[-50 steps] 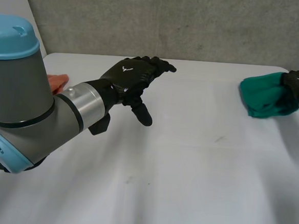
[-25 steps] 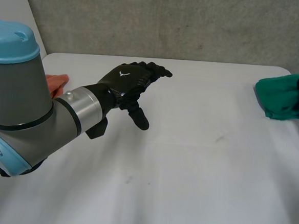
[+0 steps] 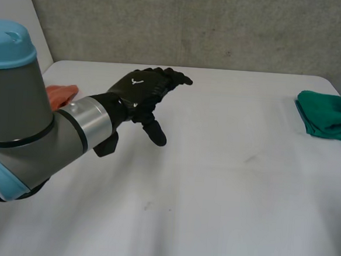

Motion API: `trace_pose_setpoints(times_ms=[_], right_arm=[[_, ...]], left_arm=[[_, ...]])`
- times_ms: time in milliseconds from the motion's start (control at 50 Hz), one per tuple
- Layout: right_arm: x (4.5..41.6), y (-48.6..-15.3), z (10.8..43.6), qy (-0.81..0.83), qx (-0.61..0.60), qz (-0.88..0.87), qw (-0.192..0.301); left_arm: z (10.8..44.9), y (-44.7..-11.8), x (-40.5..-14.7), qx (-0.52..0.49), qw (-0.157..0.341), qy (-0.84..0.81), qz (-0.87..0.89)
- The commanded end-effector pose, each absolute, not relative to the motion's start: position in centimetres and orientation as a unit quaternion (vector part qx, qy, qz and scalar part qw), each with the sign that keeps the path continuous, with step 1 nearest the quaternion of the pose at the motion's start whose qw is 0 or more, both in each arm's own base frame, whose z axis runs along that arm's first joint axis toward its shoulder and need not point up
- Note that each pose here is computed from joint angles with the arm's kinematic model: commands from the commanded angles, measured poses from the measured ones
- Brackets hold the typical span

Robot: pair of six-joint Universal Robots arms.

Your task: Fold the laundry.

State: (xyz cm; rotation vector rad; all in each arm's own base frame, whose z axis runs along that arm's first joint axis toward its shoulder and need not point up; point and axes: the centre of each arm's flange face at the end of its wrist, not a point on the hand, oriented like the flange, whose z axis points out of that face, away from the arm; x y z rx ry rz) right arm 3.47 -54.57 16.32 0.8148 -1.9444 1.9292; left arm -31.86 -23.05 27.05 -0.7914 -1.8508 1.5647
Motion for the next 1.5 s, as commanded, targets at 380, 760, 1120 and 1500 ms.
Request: trace_pose_setpoints(times_ms=[380,760,1120,1500], right_arm=[[19.3,-41.3,35.6,-0.586,0.246,0.765,0.111],[30.7,-21.2,21.4,-0.631,0.412,0.630,-0.185],[28.5,-20.9,18.6,-0.669,0.403,0.602,-0.166],[24.4,-25.2,21.5,-0.675,0.333,0.652,-0.086]], left_arm=[[31.4,-28.7,-25.1,-0.211,0.166,-0.674,0.689],[19.4,-42.3,-12.1,-0.260,-0.116,-0.732,0.619],[12.3,-45.0,-11.0,-0.325,-0.084,-0.748,0.572],[26.0,-27.7,-27.0,-0.296,0.143,-0.686,0.649]])
